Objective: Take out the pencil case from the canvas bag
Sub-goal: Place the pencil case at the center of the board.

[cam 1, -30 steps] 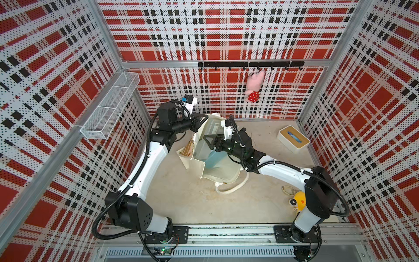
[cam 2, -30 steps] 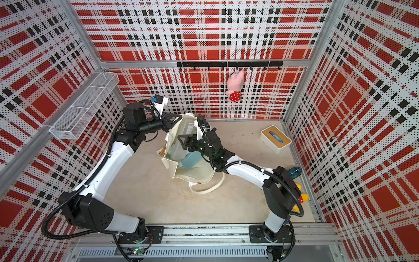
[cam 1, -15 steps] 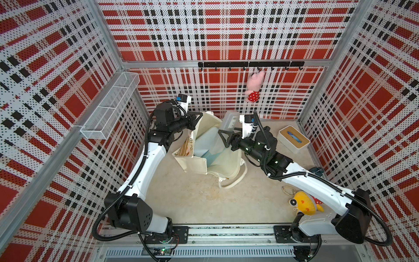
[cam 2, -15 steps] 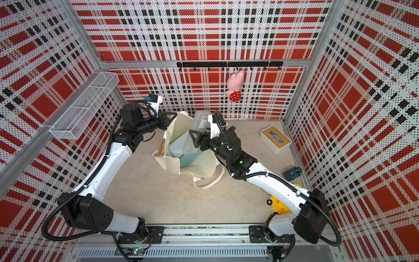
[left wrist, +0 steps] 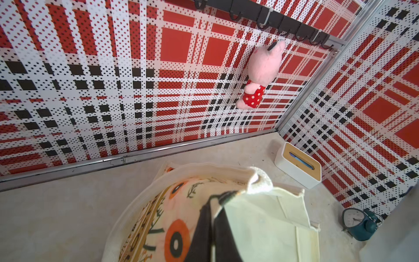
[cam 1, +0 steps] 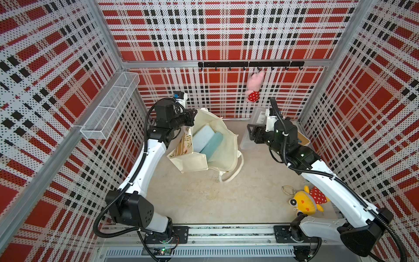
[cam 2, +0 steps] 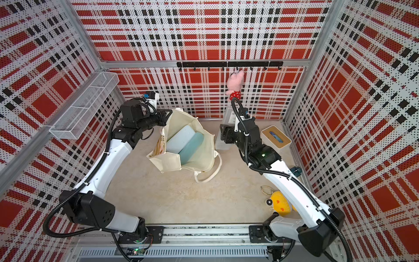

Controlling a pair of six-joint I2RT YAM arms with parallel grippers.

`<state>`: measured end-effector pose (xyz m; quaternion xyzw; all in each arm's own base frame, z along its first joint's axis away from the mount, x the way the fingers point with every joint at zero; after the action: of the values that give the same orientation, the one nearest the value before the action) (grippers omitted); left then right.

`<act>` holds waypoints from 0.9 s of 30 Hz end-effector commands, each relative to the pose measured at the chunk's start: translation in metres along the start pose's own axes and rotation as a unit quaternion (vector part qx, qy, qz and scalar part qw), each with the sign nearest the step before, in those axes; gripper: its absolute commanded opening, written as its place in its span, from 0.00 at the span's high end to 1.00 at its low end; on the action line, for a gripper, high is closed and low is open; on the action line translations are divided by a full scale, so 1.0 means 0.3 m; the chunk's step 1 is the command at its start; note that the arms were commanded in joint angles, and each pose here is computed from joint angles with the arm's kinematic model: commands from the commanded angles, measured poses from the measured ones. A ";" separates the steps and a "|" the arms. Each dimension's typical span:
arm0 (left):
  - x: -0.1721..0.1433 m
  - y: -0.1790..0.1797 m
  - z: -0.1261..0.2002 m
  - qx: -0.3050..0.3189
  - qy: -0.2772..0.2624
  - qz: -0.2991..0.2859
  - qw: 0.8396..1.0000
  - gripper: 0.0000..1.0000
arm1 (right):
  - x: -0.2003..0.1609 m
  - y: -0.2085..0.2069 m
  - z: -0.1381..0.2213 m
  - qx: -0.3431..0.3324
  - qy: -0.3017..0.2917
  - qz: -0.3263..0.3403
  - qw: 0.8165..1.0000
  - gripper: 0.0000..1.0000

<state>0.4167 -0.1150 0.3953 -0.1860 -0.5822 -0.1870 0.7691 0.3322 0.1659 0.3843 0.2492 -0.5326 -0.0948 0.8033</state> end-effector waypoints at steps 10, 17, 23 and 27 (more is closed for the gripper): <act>0.201 -0.008 0.043 0.016 -0.083 -0.062 0.994 1.00 | -0.117 -0.373 -0.259 -0.179 0.224 -0.016 0.958 0.27; 0.198 -0.011 0.015 0.006 -0.075 -0.065 0.995 1.00 | -0.173 -0.552 -0.435 -0.217 0.286 -0.036 0.933 0.27; 0.206 -0.010 -0.003 0.004 -0.071 -0.067 0.995 1.00 | -0.217 -0.668 -0.575 -0.247 0.327 -0.007 0.912 0.27; 0.206 -0.009 -0.012 0.003 -0.068 -0.066 0.995 1.00 | -0.226 -0.729 -0.659 -0.258 0.338 0.020 0.905 0.27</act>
<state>0.4392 -0.1193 0.3913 -0.1617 -0.5633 -0.2032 0.7843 0.5020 0.0718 0.1635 0.0616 -0.2012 -0.1513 0.9658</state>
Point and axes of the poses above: each gripper's point midway between its finger pads, its own z axis back along the fingers, its own y axis along the line the jaws close on, x = y × z, the point moved 4 cm from there along z, back along the fingers, and after that the axes turned 13 degrees about -z, right-handed, at the moved point
